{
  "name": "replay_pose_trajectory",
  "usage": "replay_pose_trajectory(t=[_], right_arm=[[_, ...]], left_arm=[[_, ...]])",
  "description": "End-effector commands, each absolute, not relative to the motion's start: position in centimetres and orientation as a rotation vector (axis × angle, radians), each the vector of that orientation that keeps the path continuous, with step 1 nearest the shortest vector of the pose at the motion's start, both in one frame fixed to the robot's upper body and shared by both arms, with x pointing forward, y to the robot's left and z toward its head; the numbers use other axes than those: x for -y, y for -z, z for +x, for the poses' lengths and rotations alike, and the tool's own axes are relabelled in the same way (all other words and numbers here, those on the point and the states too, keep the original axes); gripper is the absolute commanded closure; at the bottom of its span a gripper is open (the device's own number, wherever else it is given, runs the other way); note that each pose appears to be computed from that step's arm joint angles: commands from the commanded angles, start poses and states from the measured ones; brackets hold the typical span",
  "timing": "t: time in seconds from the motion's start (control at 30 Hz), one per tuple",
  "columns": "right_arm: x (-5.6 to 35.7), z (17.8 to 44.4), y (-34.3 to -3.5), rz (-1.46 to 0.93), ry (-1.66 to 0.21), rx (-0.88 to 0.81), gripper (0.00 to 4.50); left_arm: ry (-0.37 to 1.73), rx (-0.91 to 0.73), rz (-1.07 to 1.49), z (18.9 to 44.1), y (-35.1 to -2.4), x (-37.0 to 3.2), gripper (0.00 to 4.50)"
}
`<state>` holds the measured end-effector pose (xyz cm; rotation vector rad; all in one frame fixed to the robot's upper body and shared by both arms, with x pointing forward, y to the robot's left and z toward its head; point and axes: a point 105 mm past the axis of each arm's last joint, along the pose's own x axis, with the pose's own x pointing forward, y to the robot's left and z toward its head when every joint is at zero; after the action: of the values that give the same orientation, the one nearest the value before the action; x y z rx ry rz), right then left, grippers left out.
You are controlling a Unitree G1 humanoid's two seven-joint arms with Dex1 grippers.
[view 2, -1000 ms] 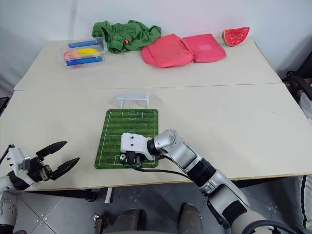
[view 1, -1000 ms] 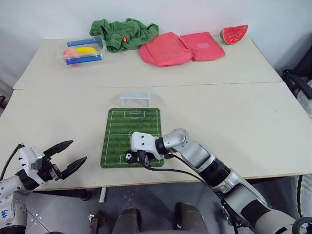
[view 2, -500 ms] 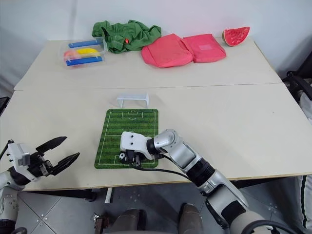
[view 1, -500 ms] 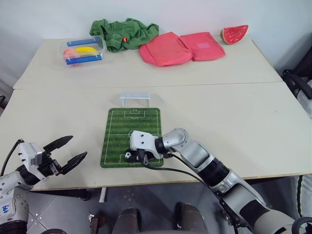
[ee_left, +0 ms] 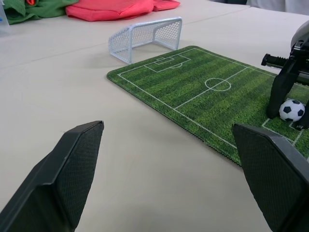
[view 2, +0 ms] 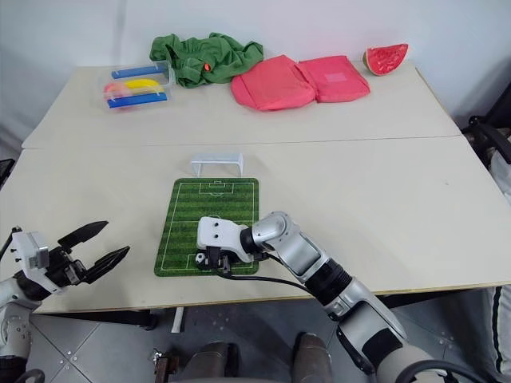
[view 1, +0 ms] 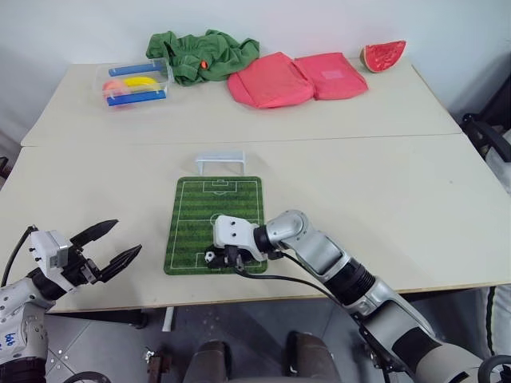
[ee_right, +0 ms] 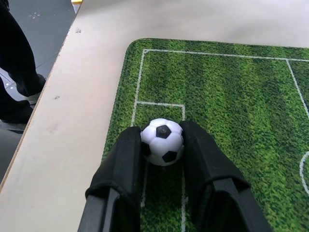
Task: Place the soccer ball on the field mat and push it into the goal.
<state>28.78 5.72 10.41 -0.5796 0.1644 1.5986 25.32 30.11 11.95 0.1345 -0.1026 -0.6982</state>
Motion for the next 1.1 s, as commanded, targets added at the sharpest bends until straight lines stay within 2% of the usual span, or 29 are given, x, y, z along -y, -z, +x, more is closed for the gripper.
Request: replay_pose_trajectory(t=[0.03, 0.33, 0.37, 0.53, 0.77, 1.1], right_arm=[[-6.0, 28.9, -11.5, -0.574, -1.6, -0.114, 3.65], [-6.0, 28.5, -11.5, -0.568, -1.629, -0.114, 3.65], [-6.0, 28.4, -11.5, -0.567, -1.634, -0.115, 2.93], [-6.0, 28.7, -11.6, -0.567, -1.617, -0.111, 1.36], [-6.1, 28.5, -12.4, -0.562, -1.635, -0.083, 1.36], [-6.1, 27.2, -15.2, -0.568, -1.702, -0.001, 1.36]], left_arm=[[0.671, 0.131, 0.164, 25.4, -13.1, -30.9, 0.0], [0.663, 0.139, 0.166, 25.7, -13.3, -31.0, 0.0], [0.662, 0.14, 0.166, 25.8, -13.3, -31.0, 0.0], [0.658, 0.143, 0.164, 25.9, -13.5, -31.0, 0.0], [0.653, 0.147, 0.162, 26.0, -13.6, -31.1, 0.0], [0.652, 0.157, 0.163, 26.3, -13.7, -31.1, 0.0]])
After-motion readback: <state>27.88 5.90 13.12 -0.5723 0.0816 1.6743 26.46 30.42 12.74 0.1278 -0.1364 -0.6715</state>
